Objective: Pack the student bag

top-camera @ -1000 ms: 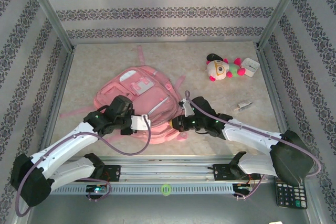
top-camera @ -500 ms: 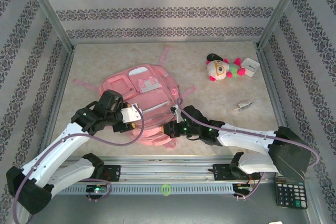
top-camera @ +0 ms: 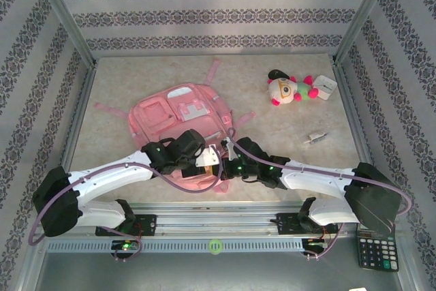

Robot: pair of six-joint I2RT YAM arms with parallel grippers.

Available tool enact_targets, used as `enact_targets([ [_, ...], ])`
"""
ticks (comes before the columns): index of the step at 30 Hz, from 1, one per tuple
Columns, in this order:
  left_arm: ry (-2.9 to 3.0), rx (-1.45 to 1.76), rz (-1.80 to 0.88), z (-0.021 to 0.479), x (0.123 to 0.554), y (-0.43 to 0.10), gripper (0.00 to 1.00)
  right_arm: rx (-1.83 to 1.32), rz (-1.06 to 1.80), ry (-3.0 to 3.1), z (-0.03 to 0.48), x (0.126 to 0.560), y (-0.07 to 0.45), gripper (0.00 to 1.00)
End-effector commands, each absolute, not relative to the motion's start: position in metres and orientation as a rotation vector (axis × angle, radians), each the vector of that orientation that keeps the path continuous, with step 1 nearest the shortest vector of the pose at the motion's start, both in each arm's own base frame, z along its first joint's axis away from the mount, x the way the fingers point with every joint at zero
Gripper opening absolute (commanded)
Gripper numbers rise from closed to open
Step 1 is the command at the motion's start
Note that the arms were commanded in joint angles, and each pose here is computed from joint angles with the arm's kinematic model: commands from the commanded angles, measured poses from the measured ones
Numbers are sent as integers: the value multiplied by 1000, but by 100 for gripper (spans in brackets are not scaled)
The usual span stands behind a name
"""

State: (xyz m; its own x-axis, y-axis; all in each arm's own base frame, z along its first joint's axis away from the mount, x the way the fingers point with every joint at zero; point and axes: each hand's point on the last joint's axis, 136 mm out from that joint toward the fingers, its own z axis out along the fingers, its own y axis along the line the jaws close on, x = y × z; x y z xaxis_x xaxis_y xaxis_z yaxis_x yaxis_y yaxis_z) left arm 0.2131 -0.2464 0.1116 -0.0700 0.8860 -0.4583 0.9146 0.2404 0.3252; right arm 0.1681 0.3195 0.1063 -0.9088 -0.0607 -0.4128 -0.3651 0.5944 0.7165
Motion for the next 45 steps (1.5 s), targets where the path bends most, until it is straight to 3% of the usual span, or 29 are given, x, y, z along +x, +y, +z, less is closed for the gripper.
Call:
enact_targets([
  [1,1899,1662,-13,106,215,-244,24,-367,1259,2451,117,173,323,0],
  [4,1907,1696,21,102,209,-226,10,-332,1244,2460,114,178,312,0],
  [10,1840,1769,-46,114,181,-188,8,-190,1170,2501,89,198,261,0],
  [14,1830,1813,48,113,172,-153,9,-243,1194,2498,95,195,262,0],
  [19,1854,1776,59,119,172,-144,21,-302,1213,2481,101,189,274,0],
  [21,1832,1653,-143,150,173,-180,52,-356,1237,2469,104,181,289,0],
  [24,1794,1461,-112,177,196,-215,61,-378,1242,2466,106,179,296,0],
  [29,1780,1475,-72,171,205,-264,79,-372,1241,2447,108,182,299,0],
  [35,1826,1476,-4,135,218,-274,82,-367,1246,2450,107,182,298,0],
  [37,1824,1496,59,122,223,-270,78,-364,1245,2441,108,183,297,0],
  [40,1867,1538,149,100,228,-257,38,-355,1249,2430,111,184,296,0],
  [43,1868,1657,97,93,211,-251,16,-304,1223,2437,107,192,286,0],
  [45,1791,1712,-42,104,191,-255,9,-226,1192,2450,99,204,273,0],
])
